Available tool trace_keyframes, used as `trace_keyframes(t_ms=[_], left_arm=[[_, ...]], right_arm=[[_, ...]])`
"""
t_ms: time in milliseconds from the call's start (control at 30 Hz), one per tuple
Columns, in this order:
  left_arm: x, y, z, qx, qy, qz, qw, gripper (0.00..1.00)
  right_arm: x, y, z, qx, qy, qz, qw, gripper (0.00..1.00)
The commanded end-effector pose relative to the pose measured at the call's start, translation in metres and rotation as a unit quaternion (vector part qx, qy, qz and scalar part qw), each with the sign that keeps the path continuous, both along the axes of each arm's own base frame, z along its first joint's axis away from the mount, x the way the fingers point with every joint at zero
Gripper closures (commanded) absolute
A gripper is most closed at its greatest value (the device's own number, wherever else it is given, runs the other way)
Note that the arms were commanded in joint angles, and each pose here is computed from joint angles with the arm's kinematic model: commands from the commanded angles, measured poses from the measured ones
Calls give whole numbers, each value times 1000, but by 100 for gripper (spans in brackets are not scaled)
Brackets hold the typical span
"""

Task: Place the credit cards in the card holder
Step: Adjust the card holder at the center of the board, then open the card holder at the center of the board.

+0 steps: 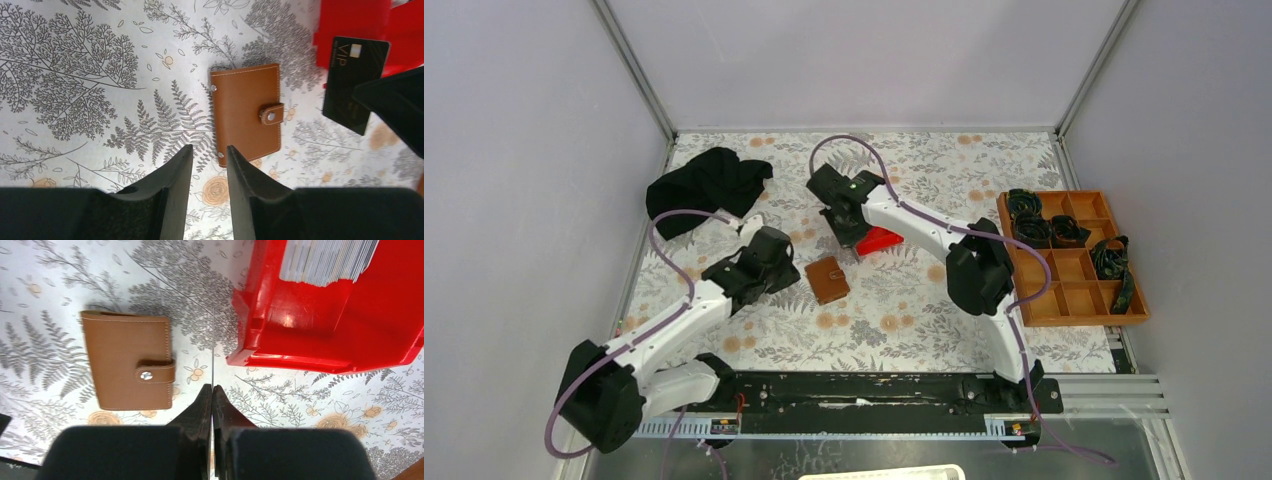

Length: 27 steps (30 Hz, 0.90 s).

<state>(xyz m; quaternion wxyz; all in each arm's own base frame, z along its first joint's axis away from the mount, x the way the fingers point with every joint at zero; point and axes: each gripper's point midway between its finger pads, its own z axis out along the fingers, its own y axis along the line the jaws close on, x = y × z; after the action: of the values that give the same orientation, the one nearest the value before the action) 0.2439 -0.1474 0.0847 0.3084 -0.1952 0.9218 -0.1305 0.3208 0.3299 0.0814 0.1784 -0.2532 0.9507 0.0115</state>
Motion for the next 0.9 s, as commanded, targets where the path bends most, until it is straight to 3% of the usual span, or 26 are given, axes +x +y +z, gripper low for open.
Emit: trace_keyframes(t_ms=[0, 200, 500, 867], left_arm=[[-2, 12, 11, -5, -24, 39, 999, 58], [-13, 25, 13, 2, -24, 57, 998, 52], [-25, 43, 16, 11, -30, 83, 996, 52], [-31, 46, 16, 11, -31, 82, 996, 52]], right_arm=[[-9, 18, 43, 15, -36, 17, 999, 100], [-28, 39, 46, 18, -30, 34, 999, 100], [-56, 68, 31, 9, -17, 61, 998, 100], [-60, 67, 5, -35, -9, 67, 997, 100]])
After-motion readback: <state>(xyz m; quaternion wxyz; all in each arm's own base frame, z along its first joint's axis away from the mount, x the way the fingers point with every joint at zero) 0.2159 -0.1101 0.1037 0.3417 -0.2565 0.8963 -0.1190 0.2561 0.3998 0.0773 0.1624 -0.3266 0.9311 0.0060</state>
